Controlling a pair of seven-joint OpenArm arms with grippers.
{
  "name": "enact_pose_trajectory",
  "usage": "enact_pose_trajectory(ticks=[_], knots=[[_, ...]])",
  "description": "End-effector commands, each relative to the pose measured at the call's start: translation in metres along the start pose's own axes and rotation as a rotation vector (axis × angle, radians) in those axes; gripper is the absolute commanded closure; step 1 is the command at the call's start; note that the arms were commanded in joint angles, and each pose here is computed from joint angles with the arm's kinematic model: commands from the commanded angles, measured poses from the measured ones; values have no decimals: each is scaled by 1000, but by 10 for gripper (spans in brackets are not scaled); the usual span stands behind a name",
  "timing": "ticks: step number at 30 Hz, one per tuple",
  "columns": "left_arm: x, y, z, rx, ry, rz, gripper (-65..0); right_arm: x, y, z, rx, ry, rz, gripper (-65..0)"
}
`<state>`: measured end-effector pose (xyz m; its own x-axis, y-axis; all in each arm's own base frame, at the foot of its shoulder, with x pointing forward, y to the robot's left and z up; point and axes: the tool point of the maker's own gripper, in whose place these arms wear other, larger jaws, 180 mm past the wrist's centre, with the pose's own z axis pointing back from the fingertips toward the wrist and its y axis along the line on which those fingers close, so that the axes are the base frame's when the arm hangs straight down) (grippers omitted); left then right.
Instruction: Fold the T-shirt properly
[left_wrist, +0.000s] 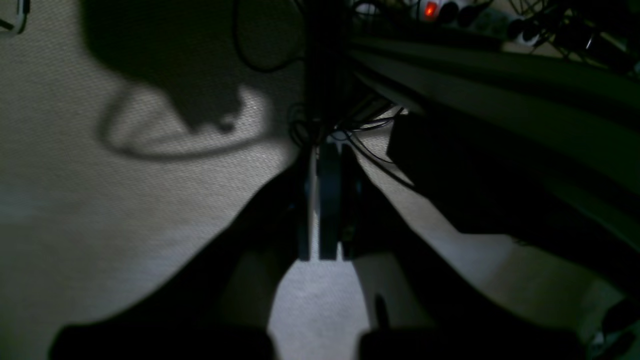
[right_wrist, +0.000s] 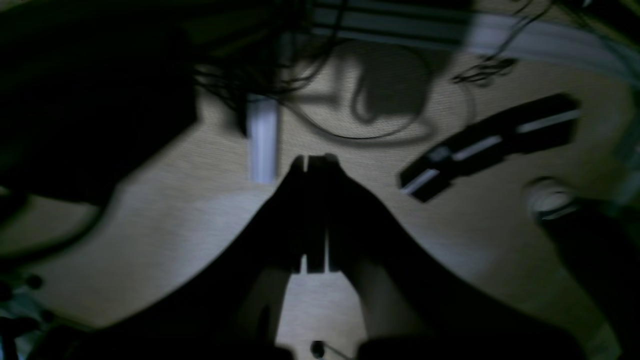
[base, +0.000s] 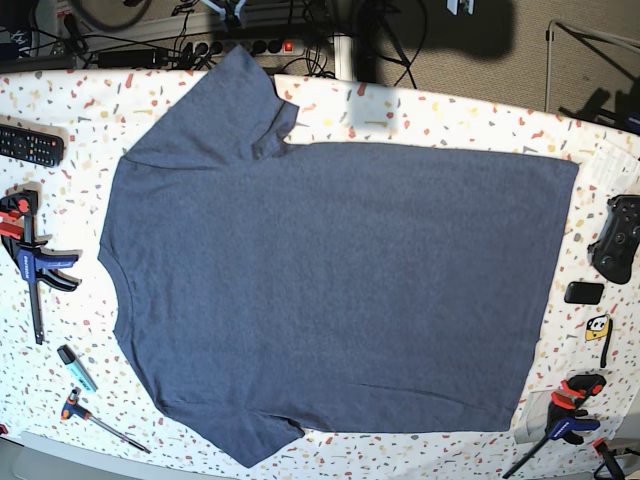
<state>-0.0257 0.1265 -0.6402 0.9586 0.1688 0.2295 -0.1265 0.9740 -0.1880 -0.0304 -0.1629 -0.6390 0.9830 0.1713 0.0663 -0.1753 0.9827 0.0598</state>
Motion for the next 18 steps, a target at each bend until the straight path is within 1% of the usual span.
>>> enact_pose_trajectory(ticks=[1, 3, 7, 10, 14, 16, 18], knots=[[-2, 7, 5, 13, -14, -3, -27, -6, -4, 4, 2, -2, 12, 0], [2, 10, 13, -3, -39, -23, -27, -10, -10, 12, -6, -19, 27, 0], [13, 8, 39, -90, -106, -81, -27, -13, -20, 32, -16, -65, 68, 0], [23, 23, 63, -49, -158, -148, -27, -14, -27, 53, -23, -103, 119, 0], [44, 39, 100, 11, -229, -215, -27, -23, -35, 87, -16, -97, 161, 0], [57, 40, 119, 34, -255, -276, -27, -22, -35, 106, 0, -110, 180, 0], [72, 35, 137, 42, -291, -338, -27, -17, -32, 125, 13, -136, 231, 0]])
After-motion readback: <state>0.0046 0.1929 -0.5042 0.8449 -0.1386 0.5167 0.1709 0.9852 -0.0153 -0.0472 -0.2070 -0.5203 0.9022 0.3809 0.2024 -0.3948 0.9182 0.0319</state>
